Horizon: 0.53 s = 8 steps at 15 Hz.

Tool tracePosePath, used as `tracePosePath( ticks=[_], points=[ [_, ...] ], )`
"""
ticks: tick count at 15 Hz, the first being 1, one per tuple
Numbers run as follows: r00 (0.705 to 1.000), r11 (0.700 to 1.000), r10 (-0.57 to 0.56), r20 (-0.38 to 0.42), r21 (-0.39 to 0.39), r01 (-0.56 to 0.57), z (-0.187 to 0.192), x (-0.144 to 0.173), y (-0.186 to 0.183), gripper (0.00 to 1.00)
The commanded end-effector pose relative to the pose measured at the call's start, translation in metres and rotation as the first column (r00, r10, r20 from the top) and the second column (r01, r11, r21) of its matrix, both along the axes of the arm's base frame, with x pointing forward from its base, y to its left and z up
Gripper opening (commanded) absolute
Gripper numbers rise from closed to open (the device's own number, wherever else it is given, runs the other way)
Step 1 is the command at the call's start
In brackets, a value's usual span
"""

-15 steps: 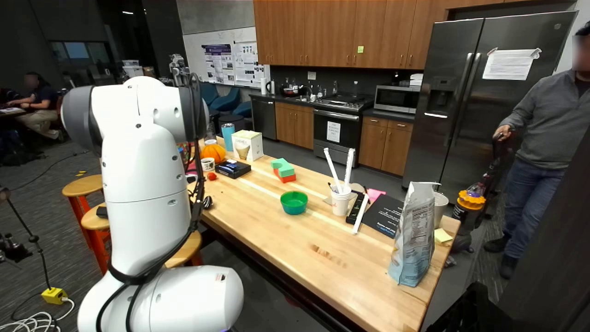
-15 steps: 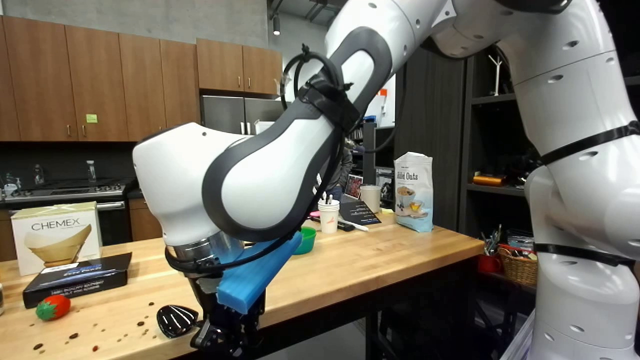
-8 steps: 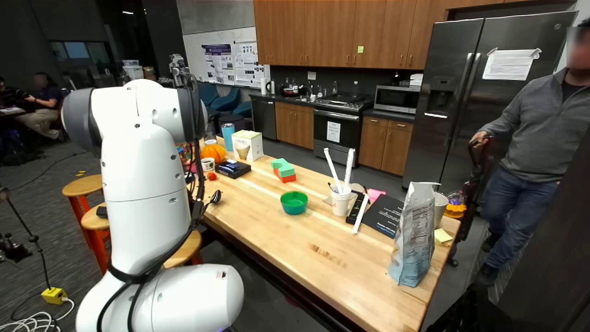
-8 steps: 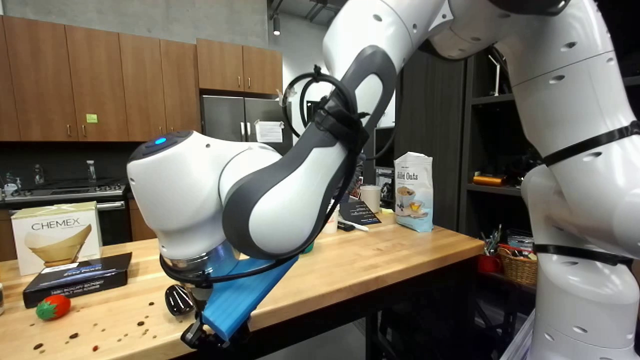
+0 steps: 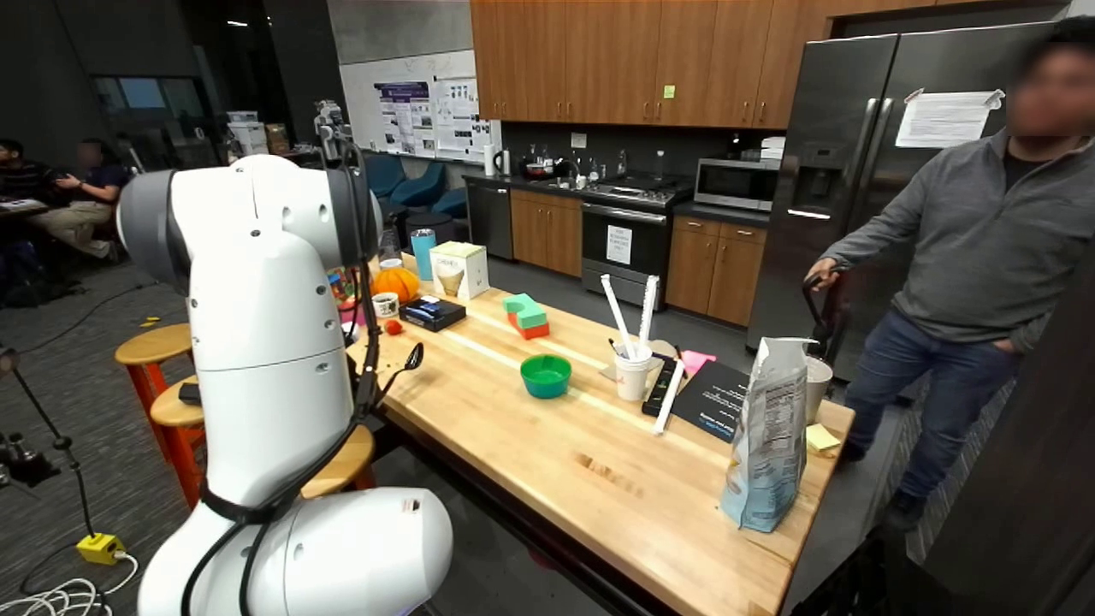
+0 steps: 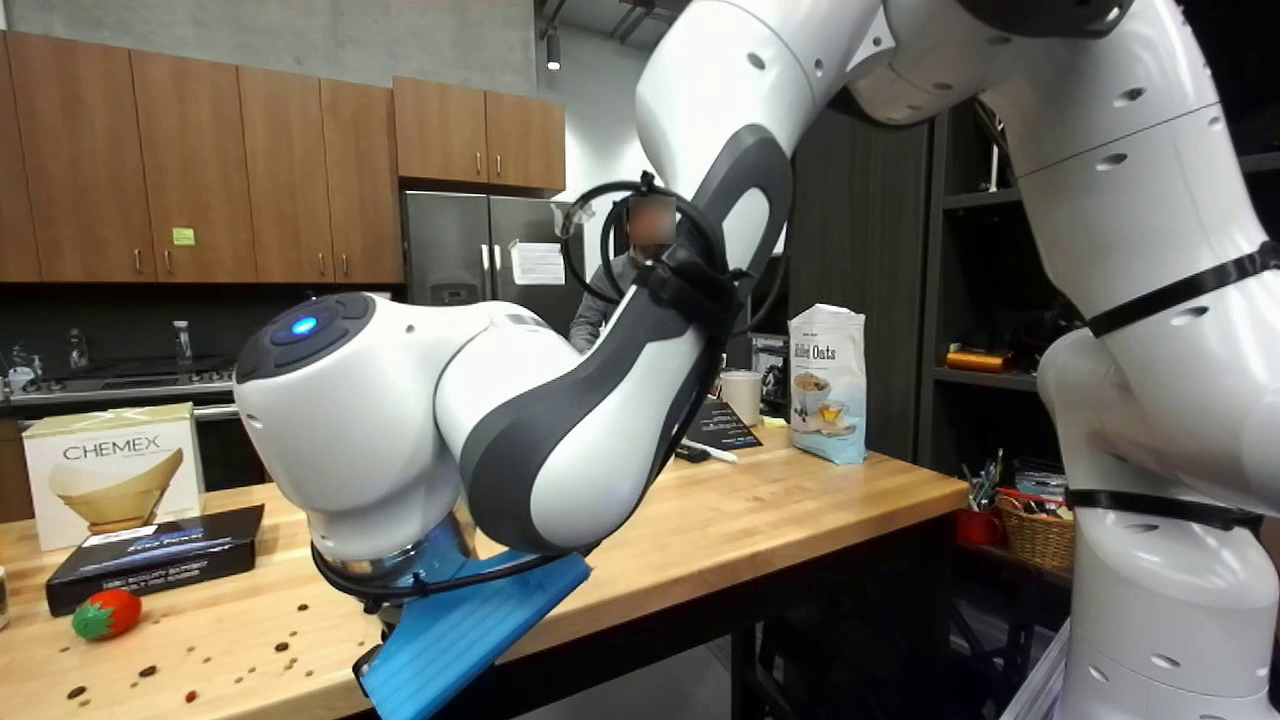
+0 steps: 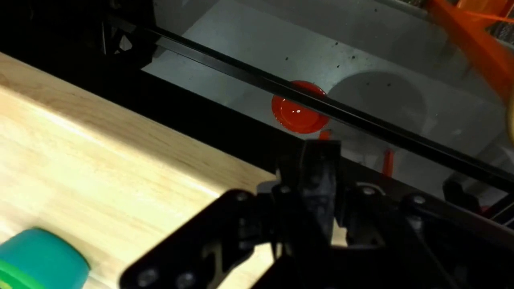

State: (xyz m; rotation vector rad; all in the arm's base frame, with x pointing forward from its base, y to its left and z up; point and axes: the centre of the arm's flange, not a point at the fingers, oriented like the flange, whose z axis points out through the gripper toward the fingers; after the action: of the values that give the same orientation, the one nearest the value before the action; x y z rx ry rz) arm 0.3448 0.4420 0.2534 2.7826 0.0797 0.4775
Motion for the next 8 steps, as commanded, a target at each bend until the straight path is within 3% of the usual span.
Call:
tracePosePath(
  ticks=[1, 2, 8],
  points=[
    [0.995, 0.998, -0.062, 0.081, 0.008, 0.061, -0.005, 0.002, 0.0054, 0.06],
    [0.999, 1.0, -0.03, 0.035, 0.005, 0.03, -0.0021, 0.0005, 0.0016, 0.24],
    [0.997, 0.999, -0.049, 0.052, 0.011, 0.049, -0.004, 0.002, 0.0029, 0.24]
  ],
)
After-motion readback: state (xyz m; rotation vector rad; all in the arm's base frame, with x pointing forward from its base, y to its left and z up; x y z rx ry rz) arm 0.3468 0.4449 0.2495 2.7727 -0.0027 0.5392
